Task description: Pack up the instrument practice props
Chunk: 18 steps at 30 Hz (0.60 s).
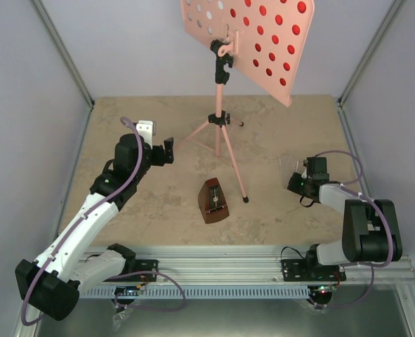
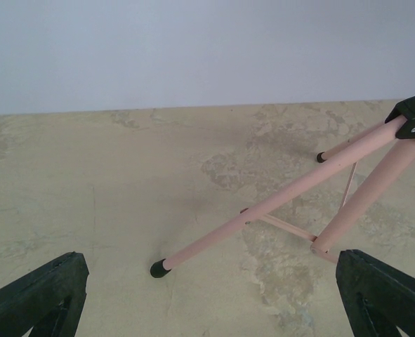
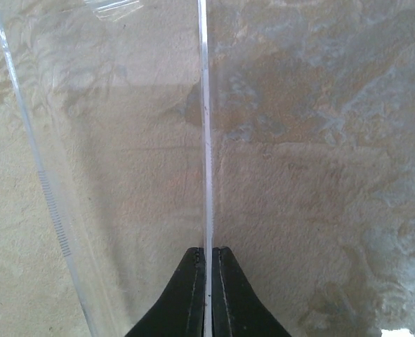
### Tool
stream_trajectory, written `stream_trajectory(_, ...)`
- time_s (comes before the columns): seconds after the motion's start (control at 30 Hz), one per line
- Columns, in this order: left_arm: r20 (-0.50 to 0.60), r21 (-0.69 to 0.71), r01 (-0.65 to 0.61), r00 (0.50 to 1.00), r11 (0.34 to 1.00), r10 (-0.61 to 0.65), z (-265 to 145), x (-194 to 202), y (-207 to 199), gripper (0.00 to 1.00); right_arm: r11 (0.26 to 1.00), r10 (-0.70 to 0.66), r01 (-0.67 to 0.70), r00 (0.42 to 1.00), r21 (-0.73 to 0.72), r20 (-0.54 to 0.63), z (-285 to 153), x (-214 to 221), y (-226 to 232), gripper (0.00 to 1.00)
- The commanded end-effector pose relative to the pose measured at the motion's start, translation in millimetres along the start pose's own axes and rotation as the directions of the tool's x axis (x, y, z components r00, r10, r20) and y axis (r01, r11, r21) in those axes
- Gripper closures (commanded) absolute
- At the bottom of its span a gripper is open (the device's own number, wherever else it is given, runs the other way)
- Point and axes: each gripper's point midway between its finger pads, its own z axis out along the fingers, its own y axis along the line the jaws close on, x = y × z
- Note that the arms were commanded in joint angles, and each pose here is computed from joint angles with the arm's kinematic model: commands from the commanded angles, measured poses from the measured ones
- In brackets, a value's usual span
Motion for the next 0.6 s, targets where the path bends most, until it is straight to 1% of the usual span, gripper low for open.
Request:
stream_trajectory(0.0,0.018,-0.027,-0.003,1.000,1.000,0.003,-2,-2,6,0.01,1.000,0.007,-0.007,1.000,0.022,0.002,-6,5,-6,0.99)
stream_trajectory(0.17,0.019,-0.032,-0.005,1.000,0.999,0.005,-2,-2,7,0.01,1.000,-0.008,0.008,0.997,0.004,0.075,-27,-9,-1,1.00)
stream_trajectory(0.23,0.019,-0.034,-0.004,1.000,0.999,0.005,-2,-2,7,0.01,0.999,-0.023,0.028,0.992,-0.042,0.126,-42,-17,9,1.00)
stream_trajectory(0.33,0.022,-0.037,-0.004,1.000,0.999,0.005,-3,-3,8,0.01,0.986,-0.030,0.057,0.985,-0.159,0.170,-64,-21,31,1.00)
stream_trajectory(0.43,0.030,-0.046,0.000,1.000,0.999,0.001,-5,-5,9,0.01,0.932,-0.043,0.106,0.982,-0.347,0.186,-93,-18,65,1.00)
stream_trajectory(0.5,0.045,-0.042,-0.001,0.999,0.999,0.003,-9,-8,9,0.01,0.878,-0.057,0.136,0.982,-0.459,0.182,-112,-12,85,1.00)
stream_trajectory(0.57,0.062,-0.026,-0.005,0.998,1.000,0.006,-12,-10,7,0.01,0.821,-0.102,0.175,0.982,-0.544,0.161,-129,2,103,0.99)
